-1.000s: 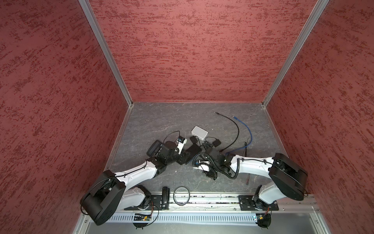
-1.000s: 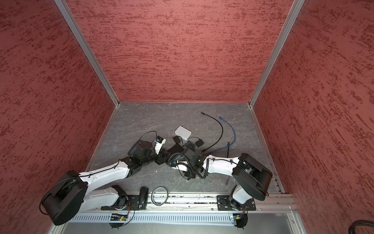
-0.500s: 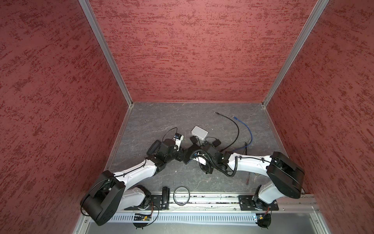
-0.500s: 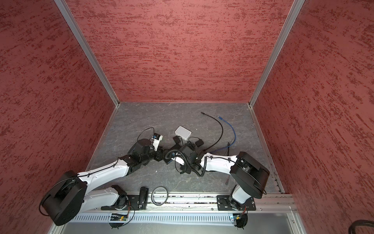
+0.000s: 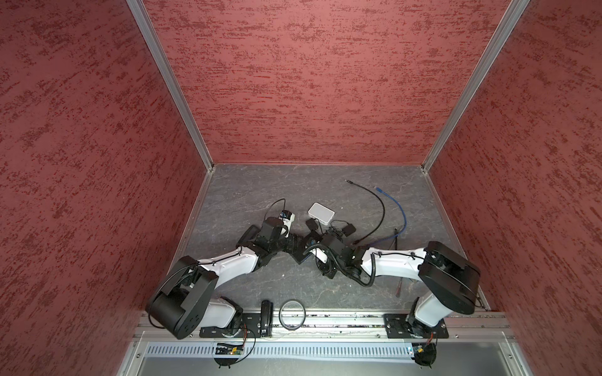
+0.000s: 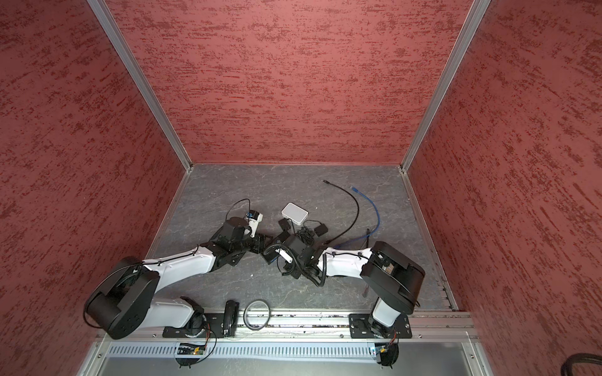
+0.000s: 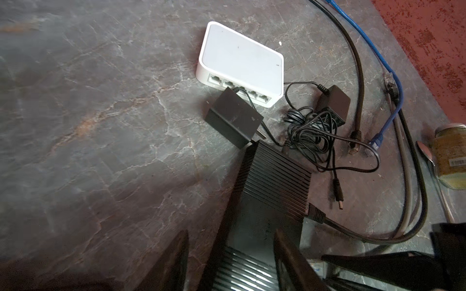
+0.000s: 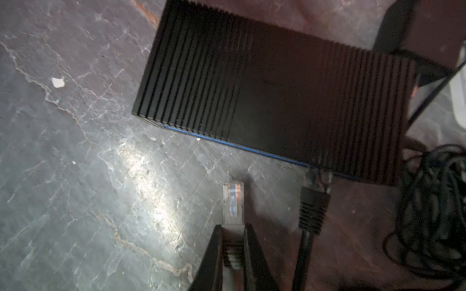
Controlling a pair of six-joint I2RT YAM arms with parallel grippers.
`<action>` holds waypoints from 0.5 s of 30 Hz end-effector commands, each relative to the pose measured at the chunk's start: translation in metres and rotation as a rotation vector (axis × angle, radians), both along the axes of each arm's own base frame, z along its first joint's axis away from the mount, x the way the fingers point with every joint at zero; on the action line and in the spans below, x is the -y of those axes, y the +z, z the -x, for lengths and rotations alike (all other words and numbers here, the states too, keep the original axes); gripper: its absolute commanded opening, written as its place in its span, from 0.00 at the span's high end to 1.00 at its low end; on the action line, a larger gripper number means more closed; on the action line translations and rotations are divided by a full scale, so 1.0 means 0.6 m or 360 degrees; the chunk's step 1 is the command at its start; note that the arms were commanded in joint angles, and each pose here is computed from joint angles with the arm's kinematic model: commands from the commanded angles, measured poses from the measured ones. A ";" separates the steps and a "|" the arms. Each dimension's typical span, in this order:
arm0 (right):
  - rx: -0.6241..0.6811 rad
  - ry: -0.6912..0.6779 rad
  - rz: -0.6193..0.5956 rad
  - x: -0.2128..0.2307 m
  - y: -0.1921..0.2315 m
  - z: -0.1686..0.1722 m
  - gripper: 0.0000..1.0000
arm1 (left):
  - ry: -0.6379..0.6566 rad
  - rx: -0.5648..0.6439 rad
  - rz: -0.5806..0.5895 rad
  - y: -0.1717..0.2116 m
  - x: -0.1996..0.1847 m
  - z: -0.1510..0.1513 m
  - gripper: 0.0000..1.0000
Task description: Insert the plug into the switch port
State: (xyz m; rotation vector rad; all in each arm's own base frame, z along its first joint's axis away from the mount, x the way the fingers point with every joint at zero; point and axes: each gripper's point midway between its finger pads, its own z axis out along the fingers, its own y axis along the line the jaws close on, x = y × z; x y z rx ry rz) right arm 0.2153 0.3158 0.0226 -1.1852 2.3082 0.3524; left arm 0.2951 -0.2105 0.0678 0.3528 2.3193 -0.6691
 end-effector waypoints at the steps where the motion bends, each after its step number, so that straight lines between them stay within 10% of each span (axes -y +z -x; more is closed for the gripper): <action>1: 0.0042 -0.0117 -0.0067 -0.017 0.010 -0.020 0.95 | -0.0088 0.0055 0.0113 0.022 0.029 -0.010 0.46; 15: 0.0107 -0.0226 -0.0150 -0.031 0.018 -0.045 0.95 | -0.0222 0.0009 0.0216 0.004 0.079 0.011 0.47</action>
